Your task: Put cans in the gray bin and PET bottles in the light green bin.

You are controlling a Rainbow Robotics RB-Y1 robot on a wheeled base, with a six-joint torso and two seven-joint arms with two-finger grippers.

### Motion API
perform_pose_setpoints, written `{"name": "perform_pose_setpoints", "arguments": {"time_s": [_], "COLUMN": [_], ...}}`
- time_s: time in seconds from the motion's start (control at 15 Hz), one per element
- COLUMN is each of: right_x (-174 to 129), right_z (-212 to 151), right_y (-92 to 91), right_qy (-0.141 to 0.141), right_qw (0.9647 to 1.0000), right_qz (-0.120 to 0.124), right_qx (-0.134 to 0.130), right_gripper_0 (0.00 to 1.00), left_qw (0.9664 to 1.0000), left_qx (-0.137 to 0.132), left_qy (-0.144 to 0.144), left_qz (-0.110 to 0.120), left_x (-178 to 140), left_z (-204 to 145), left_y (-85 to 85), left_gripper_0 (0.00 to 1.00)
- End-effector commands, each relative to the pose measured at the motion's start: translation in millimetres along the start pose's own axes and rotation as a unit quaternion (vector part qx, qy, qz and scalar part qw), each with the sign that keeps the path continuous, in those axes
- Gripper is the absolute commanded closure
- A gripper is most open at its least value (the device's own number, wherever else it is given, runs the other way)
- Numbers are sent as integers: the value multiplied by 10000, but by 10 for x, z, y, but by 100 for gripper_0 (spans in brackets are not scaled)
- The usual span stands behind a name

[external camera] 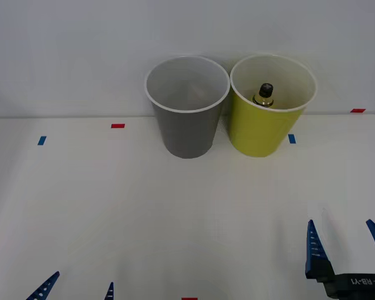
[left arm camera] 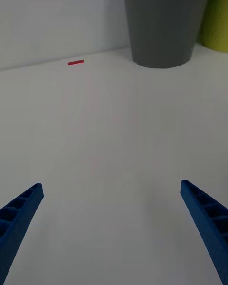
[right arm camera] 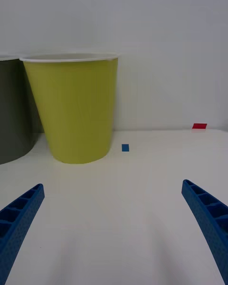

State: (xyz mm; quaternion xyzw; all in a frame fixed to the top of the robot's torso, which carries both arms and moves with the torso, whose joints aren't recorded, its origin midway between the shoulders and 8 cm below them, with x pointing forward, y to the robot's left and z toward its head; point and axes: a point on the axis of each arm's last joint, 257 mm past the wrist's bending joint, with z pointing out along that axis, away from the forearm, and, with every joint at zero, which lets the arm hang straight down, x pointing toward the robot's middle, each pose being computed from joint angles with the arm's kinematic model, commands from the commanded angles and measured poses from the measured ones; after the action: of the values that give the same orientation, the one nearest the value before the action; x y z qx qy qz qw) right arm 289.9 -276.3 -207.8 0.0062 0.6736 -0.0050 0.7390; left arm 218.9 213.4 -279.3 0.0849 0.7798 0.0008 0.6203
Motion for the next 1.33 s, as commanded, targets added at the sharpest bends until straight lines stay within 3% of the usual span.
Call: {"name": "perform_pose_setpoints", "arguments": {"time_s": [0.07,0.53,1.33], "right_x": [120,300,263], "right_z": [-193,-461,-567], "right_y": [-55,4,-16], "right_qy": [236,607,578], "right_qw": [9997,9981,9983], "right_qz": [-28,88,27], "right_qx": [99,101,106], "right_gripper_0": [0,0,0], "left_qw": [10000,10000,10000], "left_qx": [0,0,0], "left_qy": [0,0,0], "left_qz": [0,0,0], "left_x": [0,0,0], "left_z": [0,0,0], "left_y": [0,0,0], "left_gripper_0": [0,0,0]}}
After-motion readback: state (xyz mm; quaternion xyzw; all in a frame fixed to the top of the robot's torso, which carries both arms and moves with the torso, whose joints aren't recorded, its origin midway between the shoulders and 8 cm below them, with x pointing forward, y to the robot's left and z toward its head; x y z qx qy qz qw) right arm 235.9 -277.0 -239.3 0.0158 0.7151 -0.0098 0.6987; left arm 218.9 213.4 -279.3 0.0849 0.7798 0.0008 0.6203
